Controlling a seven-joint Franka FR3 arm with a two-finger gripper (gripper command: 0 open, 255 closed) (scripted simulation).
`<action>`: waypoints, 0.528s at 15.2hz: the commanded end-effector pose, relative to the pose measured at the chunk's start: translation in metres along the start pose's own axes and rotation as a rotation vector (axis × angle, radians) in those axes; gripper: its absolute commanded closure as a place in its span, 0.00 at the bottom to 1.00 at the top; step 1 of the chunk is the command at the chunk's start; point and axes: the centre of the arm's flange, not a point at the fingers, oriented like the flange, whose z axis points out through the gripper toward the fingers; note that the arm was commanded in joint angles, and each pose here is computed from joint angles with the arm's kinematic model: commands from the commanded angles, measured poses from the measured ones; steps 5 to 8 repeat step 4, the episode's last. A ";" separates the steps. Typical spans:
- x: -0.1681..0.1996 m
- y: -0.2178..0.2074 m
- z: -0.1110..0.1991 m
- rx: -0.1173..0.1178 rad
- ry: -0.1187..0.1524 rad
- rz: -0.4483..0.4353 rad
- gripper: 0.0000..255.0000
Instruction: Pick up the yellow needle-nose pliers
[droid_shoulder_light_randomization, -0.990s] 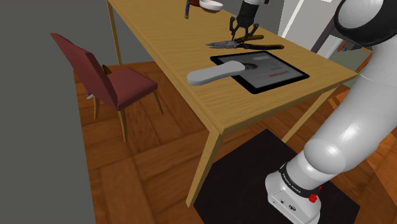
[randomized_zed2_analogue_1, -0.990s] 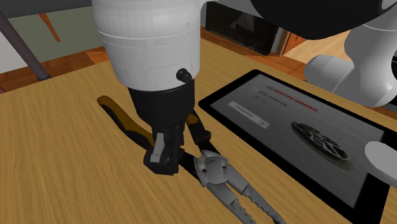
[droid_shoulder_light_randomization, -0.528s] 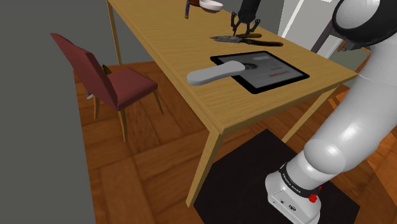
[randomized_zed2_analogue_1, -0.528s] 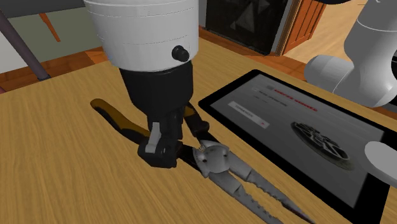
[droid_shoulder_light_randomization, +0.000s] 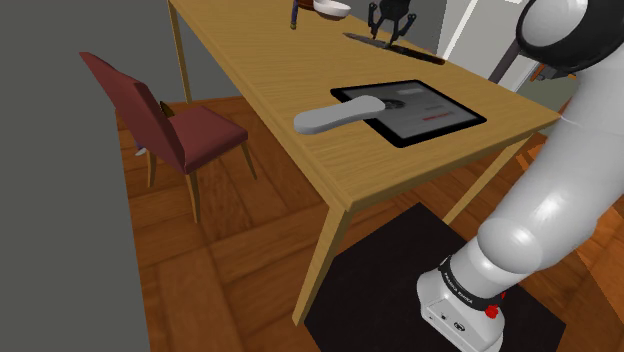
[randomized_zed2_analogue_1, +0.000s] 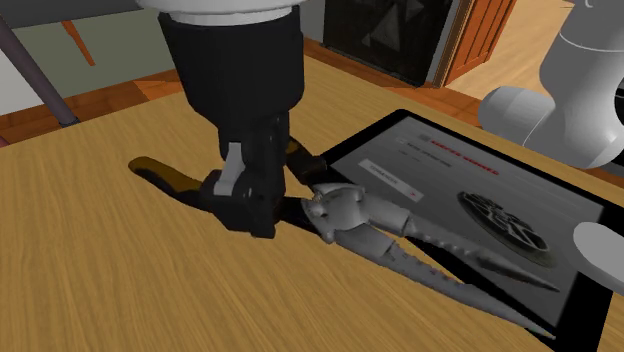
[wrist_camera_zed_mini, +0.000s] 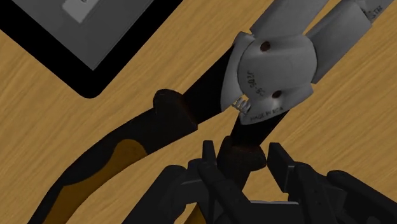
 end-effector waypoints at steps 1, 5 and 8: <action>0.000 -0.002 -0.010 0.000 0.000 0.000 1.00; -0.001 -0.002 -0.016 0.000 0.000 0.000 1.00; -0.001 -0.002 -0.016 0.000 0.000 0.000 1.00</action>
